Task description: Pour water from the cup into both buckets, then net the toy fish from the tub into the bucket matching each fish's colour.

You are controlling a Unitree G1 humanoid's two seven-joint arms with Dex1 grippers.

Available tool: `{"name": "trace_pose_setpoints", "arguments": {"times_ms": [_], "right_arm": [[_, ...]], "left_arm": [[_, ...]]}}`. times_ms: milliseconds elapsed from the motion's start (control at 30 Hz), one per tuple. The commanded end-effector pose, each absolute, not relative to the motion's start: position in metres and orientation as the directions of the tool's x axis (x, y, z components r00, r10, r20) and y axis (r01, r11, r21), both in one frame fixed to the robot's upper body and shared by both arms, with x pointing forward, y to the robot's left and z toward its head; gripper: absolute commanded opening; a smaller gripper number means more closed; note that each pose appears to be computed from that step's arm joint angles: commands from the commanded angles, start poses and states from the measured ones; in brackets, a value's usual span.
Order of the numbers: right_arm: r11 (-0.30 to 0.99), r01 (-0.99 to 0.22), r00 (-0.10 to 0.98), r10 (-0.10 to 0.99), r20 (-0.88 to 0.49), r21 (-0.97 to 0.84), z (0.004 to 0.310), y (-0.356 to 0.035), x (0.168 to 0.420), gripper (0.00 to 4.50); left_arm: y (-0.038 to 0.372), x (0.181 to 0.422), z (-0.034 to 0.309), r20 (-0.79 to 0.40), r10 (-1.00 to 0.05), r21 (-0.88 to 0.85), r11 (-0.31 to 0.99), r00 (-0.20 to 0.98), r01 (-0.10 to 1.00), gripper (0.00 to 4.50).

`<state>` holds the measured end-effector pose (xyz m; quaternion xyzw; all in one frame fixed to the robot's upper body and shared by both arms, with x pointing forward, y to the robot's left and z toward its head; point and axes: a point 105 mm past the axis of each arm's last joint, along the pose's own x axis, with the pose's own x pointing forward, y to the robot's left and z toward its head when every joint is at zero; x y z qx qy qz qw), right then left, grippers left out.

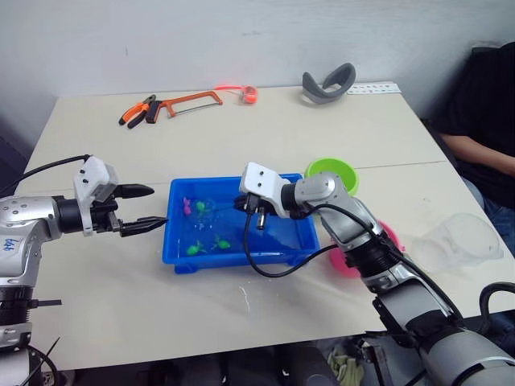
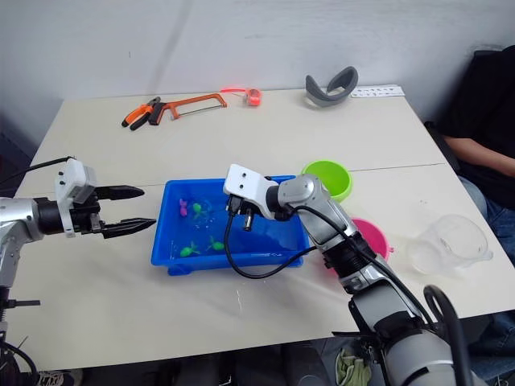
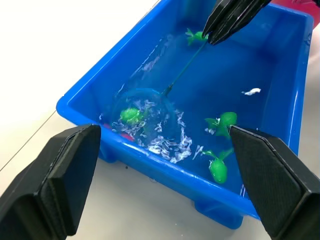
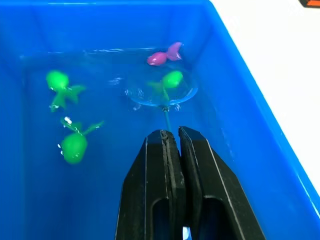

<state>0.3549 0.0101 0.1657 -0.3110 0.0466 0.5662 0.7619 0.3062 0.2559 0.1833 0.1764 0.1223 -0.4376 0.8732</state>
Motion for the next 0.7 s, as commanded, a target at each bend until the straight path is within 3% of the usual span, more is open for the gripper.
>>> {"name": "trace_pose_setpoints", "arguments": {"times_ms": [33,333,700], "right_arm": [[0.165,-0.867,0.354,0.868,-0.349,-0.47,0.185,0.024,0.352,0.0],[0.246,-0.907,0.338,0.911,-0.239,-0.343,0.189,0.027,0.351,0.0],[0.272,-0.909,0.343,0.919,-0.195,-0.316,0.191,-0.005,0.339,0.0]], "left_arm": [[0.263,0.304,0.192,-0.364,-0.708,0.241,0.555,0.604,0.796,4.45],[0.263,0.304,0.194,-0.364,-0.707,0.246,0.554,0.606,0.795,4.45],[0.241,0.312,0.207,-0.289,-0.774,0.207,0.523,0.563,0.827,4.45]]}}
